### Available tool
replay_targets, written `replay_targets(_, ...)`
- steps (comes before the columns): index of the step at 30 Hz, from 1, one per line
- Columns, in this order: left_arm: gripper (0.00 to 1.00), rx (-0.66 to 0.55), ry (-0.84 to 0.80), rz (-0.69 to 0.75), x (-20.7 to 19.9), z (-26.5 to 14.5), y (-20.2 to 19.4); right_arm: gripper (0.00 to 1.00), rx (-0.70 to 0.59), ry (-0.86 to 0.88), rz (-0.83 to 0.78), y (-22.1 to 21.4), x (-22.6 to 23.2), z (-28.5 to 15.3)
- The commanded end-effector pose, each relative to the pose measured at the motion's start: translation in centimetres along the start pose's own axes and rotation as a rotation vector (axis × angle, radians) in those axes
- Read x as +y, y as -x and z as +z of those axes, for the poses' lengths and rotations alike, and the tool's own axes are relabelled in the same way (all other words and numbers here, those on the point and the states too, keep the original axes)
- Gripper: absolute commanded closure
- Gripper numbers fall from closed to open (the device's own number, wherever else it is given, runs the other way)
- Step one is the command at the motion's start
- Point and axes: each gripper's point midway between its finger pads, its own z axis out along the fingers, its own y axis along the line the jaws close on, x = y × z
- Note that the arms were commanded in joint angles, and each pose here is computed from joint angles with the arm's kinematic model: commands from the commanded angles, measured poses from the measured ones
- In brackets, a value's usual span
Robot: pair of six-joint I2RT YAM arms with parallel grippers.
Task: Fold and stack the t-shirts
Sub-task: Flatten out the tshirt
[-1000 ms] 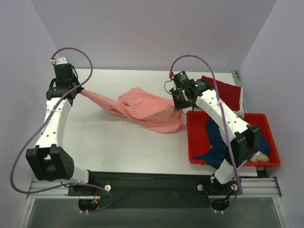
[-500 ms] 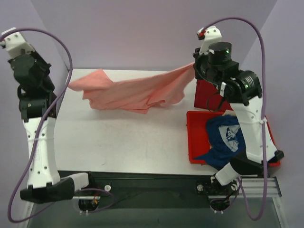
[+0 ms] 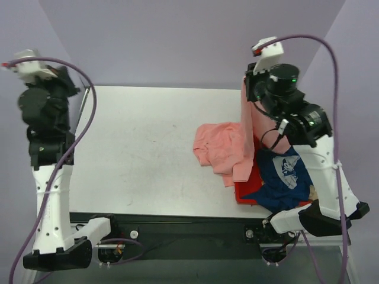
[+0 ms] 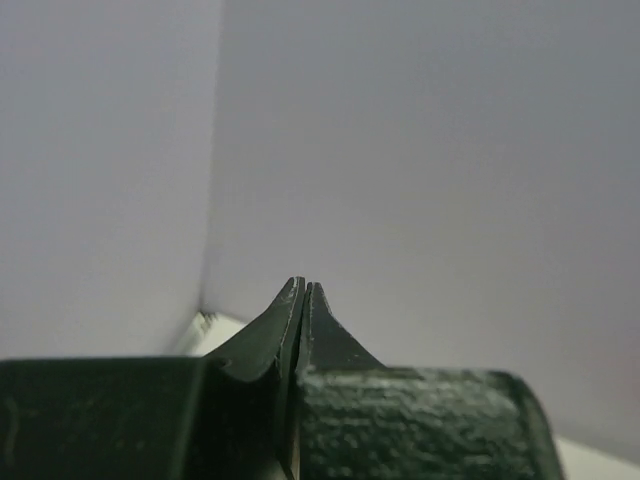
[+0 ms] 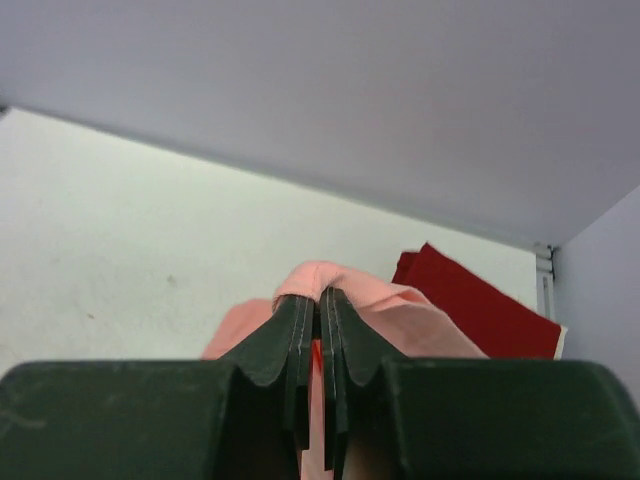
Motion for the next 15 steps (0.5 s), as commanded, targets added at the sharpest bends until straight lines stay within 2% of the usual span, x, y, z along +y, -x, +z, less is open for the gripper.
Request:
replay_targets(1, 0.94, 0.417, -0.206, -0.138, -4.9, -1.8, -14.9, 1.0, 0.151, -0.04, -0.024, -6.2, 0.7, 3.3)
replay_targets(2, 0.87, 0.474, -0.245, -0.134, -6.3, -2.8, -17.2, 1.0, 0.212, -0.046, -0.037, -8.8, 0.9, 3.8)
replay_targets(3, 0.83, 0.583, -0.326, -0.119, -8.9, -5.1, -21.5, 1.0, 0.226, -0.07, -0.017, -9.6, 0.5, 3.5)
replay_targets(5, 0.75, 0.7, -0.453, -0.129, -12.5, -7.6, -25.7, 1.0, 0.285, -0.09, -0.011, -12.4, 0.4, 3.4)
replay_targets(6, 0.66, 0.754, -0.5, -0.156, -14.0, -9.0, -27.5, 1.0, 0.302, -0.101, -0.005, -13.2, 0.2, 3.3)
replay_targets(8, 0.57, 0.877, -0.668, -0.214, -18.8, -12.9, -31.3, 1.0, 0.311, -0.125, 0.033, -13.9, -0.3, 2.8)
replay_targets(9, 0.52, 0.921, -0.718, -0.255, -20.5, -14.2, -32.2, 1.0, 0.329, -0.134, 0.035, -14.9, -0.5, 2.5)
replay_targets(10, 0.5, 0.967, -0.836, -0.283, -23.4, -16.8, -32.4, 1.0, 0.333, -0.142, 0.058, -15.2, -0.6, 2.4)
replay_targets(11, 0.48, 1.006, -0.877, -0.288, -25.0, -17.7, -34.4, 1.0, 0.341, -0.152, 0.066, -15.6, -0.9, 2.2)
replay_targets(13, 0.42, 1.052, -1.038, -0.278, -29.1, -21.3, -34.2, 1.0, 0.354, -0.168, 0.083, -16.6, -1.3, 1.8)
replay_targets(14, 0.41, 1.104, -1.089, -0.235, -30.1, -23.1, -36.3, 1.0, 0.357, -0.192, 0.11, -16.9, -1.8, 1.7)
replay_targets(15, 0.4, 1.125, -1.134, -0.233, -31.0, -24.3, -36.7, 1.0, 0.37, -0.204, 0.127, -17.6, -2.1, 1.4)
